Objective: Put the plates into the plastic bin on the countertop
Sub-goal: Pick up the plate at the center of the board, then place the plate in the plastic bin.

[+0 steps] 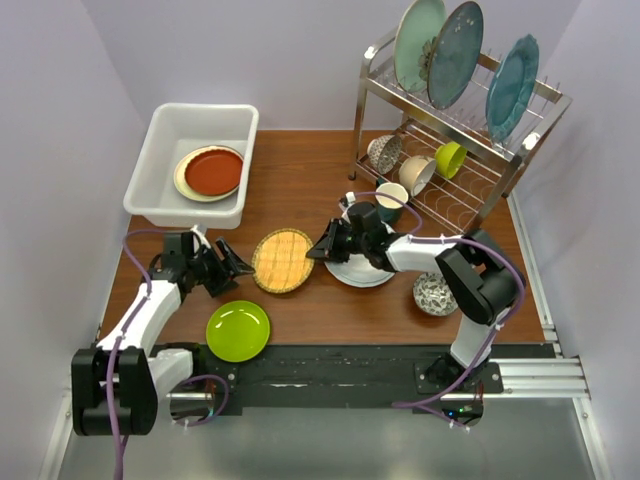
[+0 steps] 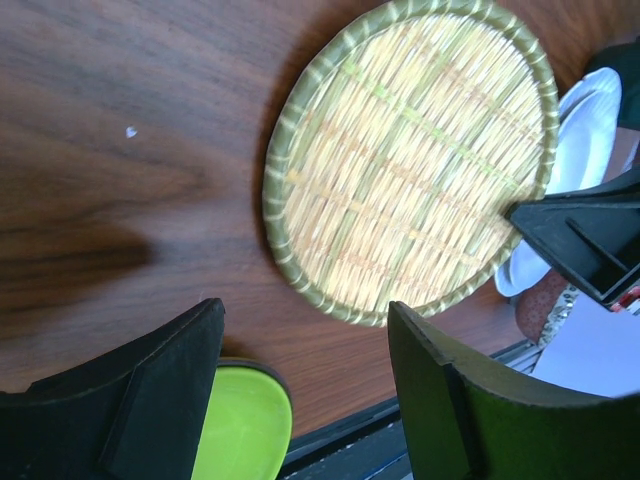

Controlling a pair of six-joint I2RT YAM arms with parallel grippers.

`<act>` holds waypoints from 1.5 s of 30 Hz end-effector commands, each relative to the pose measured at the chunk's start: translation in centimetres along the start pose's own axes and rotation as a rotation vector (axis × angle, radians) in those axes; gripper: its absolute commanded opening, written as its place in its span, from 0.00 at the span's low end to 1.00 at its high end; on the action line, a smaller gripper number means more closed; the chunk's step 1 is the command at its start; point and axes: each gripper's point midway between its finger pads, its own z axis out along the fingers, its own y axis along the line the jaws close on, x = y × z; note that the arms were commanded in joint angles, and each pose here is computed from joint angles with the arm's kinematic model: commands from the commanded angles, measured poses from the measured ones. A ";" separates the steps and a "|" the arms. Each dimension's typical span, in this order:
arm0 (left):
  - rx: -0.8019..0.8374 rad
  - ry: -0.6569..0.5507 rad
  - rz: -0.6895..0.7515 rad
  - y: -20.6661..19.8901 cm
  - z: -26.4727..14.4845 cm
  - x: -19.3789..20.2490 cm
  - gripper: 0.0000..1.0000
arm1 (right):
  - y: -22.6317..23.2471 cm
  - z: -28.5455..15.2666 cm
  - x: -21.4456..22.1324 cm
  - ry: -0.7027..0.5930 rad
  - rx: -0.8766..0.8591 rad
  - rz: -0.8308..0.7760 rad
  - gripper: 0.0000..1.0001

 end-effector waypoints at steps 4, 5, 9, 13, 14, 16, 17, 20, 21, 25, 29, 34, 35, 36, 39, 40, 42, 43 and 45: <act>0.091 -0.033 -0.001 -1.8 0.6 -1.1 0.70 | 5.0 -2.1 -1.0 -0.032 -0.187 -0.015 0.00; 0.086 -0.029 -0.004 -1.6 0.6 -1.0 0.70 | 5.2 -2.2 -0.9 -0.035 -0.196 -0.017 0.00; 0.066 -0.021 -0.005 -1.1 0.7 -0.7 0.70 | 6.4 -3.1 -1.7 -0.063 -0.226 -0.021 0.00; 0.065 -0.009 -0.016 -0.6 1.1 -0.2 0.70 | 7.4 -3.6 -2.2 -0.078 -0.257 -0.024 0.00; 0.076 -0.011 -0.015 -0.7 1.1 -0.2 0.70 | 7.7 -3.6 -2.3 -0.079 -0.265 -0.025 0.00; 0.113 -0.025 -0.011 -1.3 1.1 -0.3 0.70 | 8.1 -3.7 -2.3 -0.074 -0.282 -0.021 0.00; 0.126 -0.030 -0.009 -1.6 1.1 -0.4 0.70 | 8.2 -3.7 -2.3 -0.072 -0.289 -0.018 0.00; 0.181 -0.054 0.004 -2.6 0.8 -0.8 0.70 | 8.6 -3.7 -2.0 -0.054 -0.318 -0.014 0.00; 0.210 -0.049 -0.004 -3.1 0.7 -0.7 0.70 | 8.7 -3.7 -1.9 -0.046 -0.323 -0.015 0.00; 0.299 -0.106 0.018 -4.7 0.0 -1.5 0.67 | 8.9 -3.7 -1.4 -0.023 -0.349 -0.012 0.00; 0.351 -0.119 0.031 -5.6 -0.4 -1.6 0.52 | 9.0 -3.6 -1.1 -0.007 -0.367 -0.010 0.00; 0.394 -0.129 0.048 -6.4 -0.9 -1.7 0.30 | 8.6 -3.3 -0.7 0.013 -0.359 -0.007 0.00; 0.402 -0.129 0.055 -6.6 -1.0 -1.7 0.16 | 8.5 -3.2 -0.6 0.018 -0.358 -0.005 0.00; 0.410 -0.125 0.062 -6.7 -1.1 -1.6 0.06 | 8.1 -3.0 -0.4 0.028 -0.344 0.002 0.00; 0.410 -0.126 0.067 -6.7 -1.2 -1.5 0.00 | 7.7 -2.5 0.1 0.062 -0.339 -0.001 0.07; 0.410 -0.126 0.067 -6.7 -1.3 -1.5 0.00 | 7.6 -2.4 0.1 0.065 -0.338 0.000 0.12; 0.406 -0.131 0.067 -6.7 -1.4 -1.5 0.00 | 7.6 -2.3 0.2 0.071 -0.339 -0.008 0.48; 0.404 -0.133 0.067 -6.6 -1.4 -1.5 0.00 | 7.4 -2.4 0.2 0.071 -0.326 -0.009 0.64; 0.401 -0.134 0.067 -6.6 -1.5 -1.4 0.00 | 7.1 -2.6 0.1 0.057 -0.302 -0.040 0.88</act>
